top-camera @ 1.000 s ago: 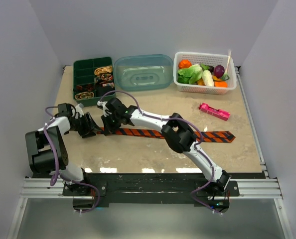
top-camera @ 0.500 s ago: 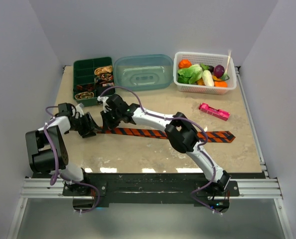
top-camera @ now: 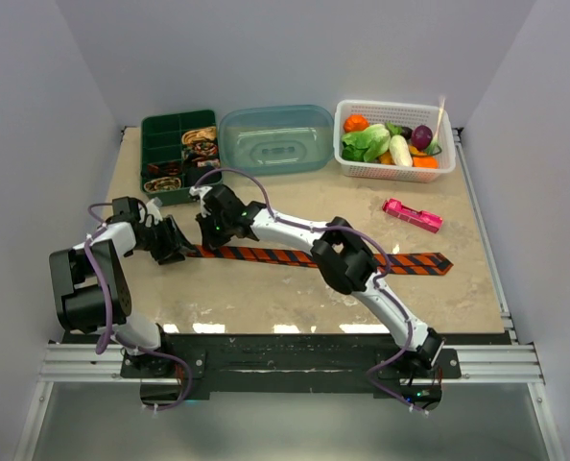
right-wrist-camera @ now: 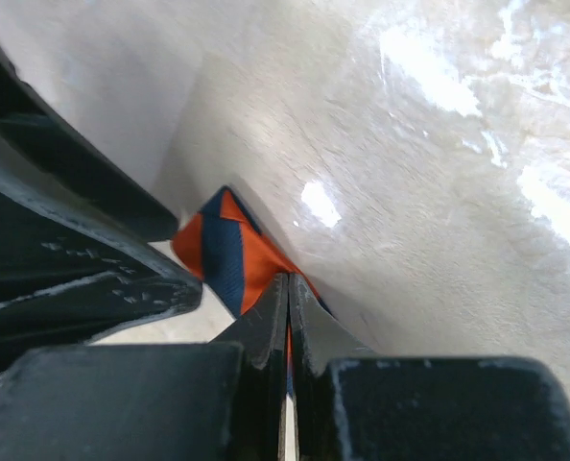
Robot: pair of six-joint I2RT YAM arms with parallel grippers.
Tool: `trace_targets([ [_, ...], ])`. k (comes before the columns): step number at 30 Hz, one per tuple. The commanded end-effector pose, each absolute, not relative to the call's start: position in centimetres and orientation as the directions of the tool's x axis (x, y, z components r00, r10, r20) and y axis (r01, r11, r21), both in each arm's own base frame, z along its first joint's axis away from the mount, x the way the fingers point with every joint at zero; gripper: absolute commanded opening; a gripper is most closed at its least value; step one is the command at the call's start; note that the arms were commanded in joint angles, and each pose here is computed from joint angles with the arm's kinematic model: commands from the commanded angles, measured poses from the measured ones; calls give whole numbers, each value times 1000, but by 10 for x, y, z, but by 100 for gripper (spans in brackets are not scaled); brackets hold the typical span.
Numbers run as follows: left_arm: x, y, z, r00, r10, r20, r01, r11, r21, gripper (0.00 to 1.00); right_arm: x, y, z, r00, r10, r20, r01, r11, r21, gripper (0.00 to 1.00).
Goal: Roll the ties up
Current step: Roll the tie at the center of the board.
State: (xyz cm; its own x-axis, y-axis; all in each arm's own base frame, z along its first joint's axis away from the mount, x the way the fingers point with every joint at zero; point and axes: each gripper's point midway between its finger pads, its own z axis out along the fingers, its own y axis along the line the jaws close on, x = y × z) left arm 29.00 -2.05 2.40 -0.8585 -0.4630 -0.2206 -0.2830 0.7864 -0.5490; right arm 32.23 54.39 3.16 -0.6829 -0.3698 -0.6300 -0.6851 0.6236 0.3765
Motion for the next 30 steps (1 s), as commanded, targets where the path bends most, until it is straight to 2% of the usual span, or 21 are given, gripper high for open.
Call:
trace_targets([
  [1, 300, -12, 22, -858, -442, -263, -262, 816, -516, 53, 323, 533, 21, -676, -391, -624, -686, 644, 339, 0],
  [15, 306, -16, 18, -864, -441, -244, -254, 799, -546, 49, 313, 524, 21, -682, -377, -627, -681, 640, 356, 0],
  [21, 312, -20, 21, -866, -434, -246, -231, 786, -574, 27, 315, 529, 35, -681, -357, -640, -680, 632, 371, 0],
  [23, 314, -23, 23, -865, -430, -256, -215, 781, -586, 25, 315, 531, 39, -685, -350, -639, -678, 627, 383, 0],
  [30, 318, -23, 36, -855, -421, -304, -175, 786, -593, 4, 322, 535, 69, -677, -303, -671, -675, 618, 402, 0],
])
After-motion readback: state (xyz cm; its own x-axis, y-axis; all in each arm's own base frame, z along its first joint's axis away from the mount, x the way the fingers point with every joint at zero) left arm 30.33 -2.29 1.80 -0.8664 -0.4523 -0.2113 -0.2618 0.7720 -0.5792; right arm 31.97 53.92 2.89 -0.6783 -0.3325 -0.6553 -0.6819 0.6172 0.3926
